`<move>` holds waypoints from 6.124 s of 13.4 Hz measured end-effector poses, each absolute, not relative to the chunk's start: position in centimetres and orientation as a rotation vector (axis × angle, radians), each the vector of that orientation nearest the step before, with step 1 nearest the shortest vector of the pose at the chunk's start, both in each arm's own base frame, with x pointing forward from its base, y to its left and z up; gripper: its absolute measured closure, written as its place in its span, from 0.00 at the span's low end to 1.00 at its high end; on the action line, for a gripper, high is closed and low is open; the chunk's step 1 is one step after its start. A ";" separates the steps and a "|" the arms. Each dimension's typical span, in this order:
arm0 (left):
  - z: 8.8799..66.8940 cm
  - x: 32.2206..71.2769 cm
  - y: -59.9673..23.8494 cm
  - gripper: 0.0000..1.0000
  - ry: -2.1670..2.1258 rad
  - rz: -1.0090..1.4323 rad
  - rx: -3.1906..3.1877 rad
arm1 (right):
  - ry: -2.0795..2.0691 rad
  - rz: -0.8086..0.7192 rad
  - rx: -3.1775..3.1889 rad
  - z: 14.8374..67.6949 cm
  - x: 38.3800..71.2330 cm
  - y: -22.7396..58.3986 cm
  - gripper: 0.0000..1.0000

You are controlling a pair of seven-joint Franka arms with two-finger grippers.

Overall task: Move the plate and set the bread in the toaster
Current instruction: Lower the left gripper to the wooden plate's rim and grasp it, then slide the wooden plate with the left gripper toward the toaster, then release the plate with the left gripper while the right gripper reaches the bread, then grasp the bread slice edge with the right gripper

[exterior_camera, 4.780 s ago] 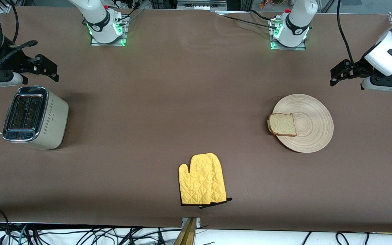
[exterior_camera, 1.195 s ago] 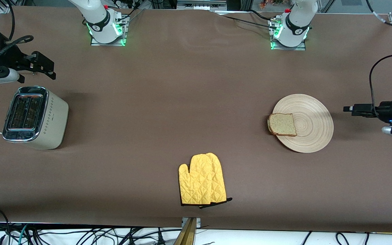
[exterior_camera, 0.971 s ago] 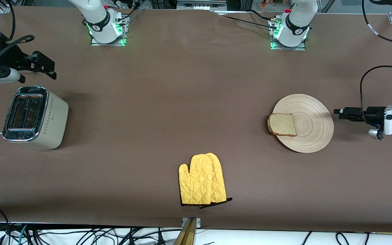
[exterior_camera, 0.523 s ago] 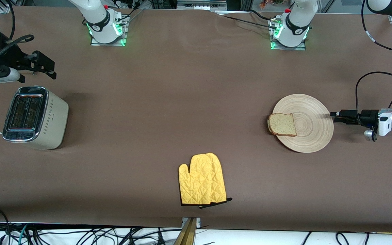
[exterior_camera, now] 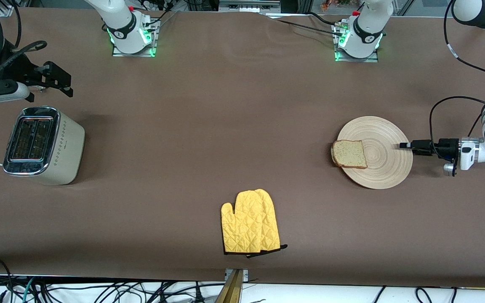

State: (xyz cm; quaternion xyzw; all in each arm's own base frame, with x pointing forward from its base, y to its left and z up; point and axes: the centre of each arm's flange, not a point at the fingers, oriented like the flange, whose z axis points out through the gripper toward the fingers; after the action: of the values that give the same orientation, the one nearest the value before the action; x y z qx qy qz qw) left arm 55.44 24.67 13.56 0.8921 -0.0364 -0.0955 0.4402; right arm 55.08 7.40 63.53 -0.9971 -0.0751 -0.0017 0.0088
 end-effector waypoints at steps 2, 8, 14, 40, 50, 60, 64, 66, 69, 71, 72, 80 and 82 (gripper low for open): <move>13.5 55.7 25.0 0.70 -0.084 -0.216 2.240 | -0.235 -0.005 -3.115 63.5 55.1 7.4 0.00; 14.4 56.3 24.0 0.90 -0.065 -0.201 2.170 | -0.235 -0.008 -3.115 63.6 55.1 7.4 0.00; 17.3 60.8 14.6 0.90 0.013 -0.298 2.032 | -0.235 -0.009 -3.115 63.6 55.1 7.4 0.00; 11.7 61.9 -22.7 0.42 -0.261 -0.337 1.962 | -0.282 0.055 -3.004 58.5 57.6 11.5 0.00; 29.9 68.5 -2.8 0.00 -0.730 -0.304 2.316 | 0.044 0.027 -2.680 39.9 62.1 19.9 0.00; 49.6 66.4 -7.1 0.00 -0.469 -0.230 3.115 | 0.298 -0.008 -2.411 23.4 54.2 22.5 0.00; 53.5 61.2 -10.7 0.00 -0.159 -0.009 3.222 | 0.323 -0.055 -2.428 22.4 51.5 25.4 0.00; 55.4 58.7 -9.5 0.00 -0.142 0.032 3.231 | 0.333 -0.059 -2.418 21.8 50.4 26.0 0.00; 58.0 56.6 -8.0 0.00 -0.199 0.014 3.198 | 0.347 -0.066 -2.388 20.1 49.6 25.4 0.00; 58.4 56.6 -5.5 0.00 -0.139 0.011 3.124 | 0.356 -0.064 -2.377 18.9 49.1 25.2 0.00; 58.3 56.7 -4.5 0.00 -0.126 0.009 3.118 | 0.358 -0.064 -2.373 18.4 48.9 25.1 0.02; 58.2 56.1 -5.7 0.00 -0.170 -0.042 3.126 | 0.342 -0.071 -2.359 17.4 48.2 25.6 0.46; 58.5 56.2 -5.6 0.00 -0.167 -0.033 3.126 | 0.341 -0.071 -2.359 17.5 48.3 25.7 0.55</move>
State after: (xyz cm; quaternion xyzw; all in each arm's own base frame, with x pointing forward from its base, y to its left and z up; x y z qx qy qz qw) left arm 56.17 -5.64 58.50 0.9985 -0.0533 -0.0106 0.0056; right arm 48.26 25.66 17.47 -0.9192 0.1329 -0.0278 0.3696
